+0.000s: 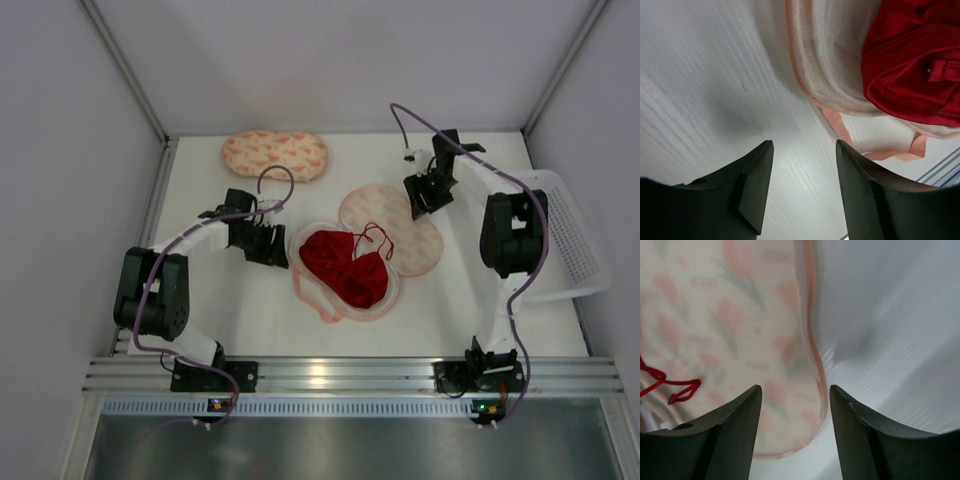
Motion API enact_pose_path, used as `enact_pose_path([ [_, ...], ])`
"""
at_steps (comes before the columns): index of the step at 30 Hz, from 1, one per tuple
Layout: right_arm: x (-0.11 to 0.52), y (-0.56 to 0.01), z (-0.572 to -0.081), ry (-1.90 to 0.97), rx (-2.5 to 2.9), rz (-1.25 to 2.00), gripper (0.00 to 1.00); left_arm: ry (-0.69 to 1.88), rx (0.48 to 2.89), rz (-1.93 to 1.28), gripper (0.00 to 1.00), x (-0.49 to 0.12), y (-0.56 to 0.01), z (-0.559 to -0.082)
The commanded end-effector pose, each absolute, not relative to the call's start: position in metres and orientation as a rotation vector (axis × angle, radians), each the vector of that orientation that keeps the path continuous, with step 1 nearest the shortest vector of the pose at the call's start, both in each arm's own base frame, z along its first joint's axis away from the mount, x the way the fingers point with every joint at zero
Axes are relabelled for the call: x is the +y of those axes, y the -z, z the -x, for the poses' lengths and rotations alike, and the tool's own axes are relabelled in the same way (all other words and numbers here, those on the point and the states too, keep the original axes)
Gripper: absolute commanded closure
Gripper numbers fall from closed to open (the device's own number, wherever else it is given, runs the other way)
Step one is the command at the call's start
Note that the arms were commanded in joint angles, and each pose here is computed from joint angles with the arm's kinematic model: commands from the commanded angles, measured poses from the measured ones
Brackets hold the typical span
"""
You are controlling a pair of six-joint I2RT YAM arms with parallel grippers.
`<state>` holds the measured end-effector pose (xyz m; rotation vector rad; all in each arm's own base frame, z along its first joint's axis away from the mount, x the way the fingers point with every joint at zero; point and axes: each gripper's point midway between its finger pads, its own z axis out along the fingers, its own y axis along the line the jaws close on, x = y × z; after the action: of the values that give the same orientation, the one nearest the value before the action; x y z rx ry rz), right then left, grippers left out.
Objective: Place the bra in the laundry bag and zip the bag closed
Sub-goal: Close the laundry bag at the center of the board.
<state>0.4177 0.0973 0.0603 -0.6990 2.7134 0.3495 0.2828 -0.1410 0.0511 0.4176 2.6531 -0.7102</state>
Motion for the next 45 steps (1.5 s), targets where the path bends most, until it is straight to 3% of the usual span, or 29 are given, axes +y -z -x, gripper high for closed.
enact_pose_path([
  [1, 0.091, -0.062, -0.449, -0.233, 2.637, 0.728, 0.43, 0.731, 2.674, -0.411, 0.42, -0.144, -0.044, -0.296],
  [5, 0.091, -0.049, -0.445, -0.241, 2.652, 0.752, 0.49, 0.711, 2.708, -0.396, 0.43, -0.142, -0.033, -0.303],
  [14, 0.102, -0.051, -0.403, -0.402, 2.676, 0.787, 0.94, 0.706, 2.684, -0.328, 0.43, -0.151, -0.022, -0.348],
  [16, 0.105, -0.064, -0.394, -0.429, 2.654, 0.78, 1.0, 0.706, 2.675, -0.324, 0.43, -0.155, -0.02, -0.365],
  [22, 0.113, -0.112, -0.376, -0.507, 2.578, 0.742, 1.0, 0.663, 2.616, -0.356, 0.43, -0.156, -0.03, -0.396],
  [30, 0.156, -0.155, -0.348, -0.752, 2.487, 0.76, 1.0, 0.67, 2.586, -0.379, 0.41, -0.152, -0.048, -0.373],
  [40, 0.255, -0.188, -0.306, -1.067, 2.304, 0.973, 1.0, 0.827, 2.311, -0.364, 0.35, -0.164, -0.161, -0.34],
  [42, 0.275, -0.188, -0.297, -1.11, 2.287, 1.025, 1.0, 0.892, 2.265, -0.349, 0.32, -0.17, -0.184, -0.331],
  [45, 0.297, -0.181, -0.286, -1.165, 2.281, 1.076, 1.0, 0.967, 2.239, -0.328, 0.16, -0.176, -0.199, -0.319],
])
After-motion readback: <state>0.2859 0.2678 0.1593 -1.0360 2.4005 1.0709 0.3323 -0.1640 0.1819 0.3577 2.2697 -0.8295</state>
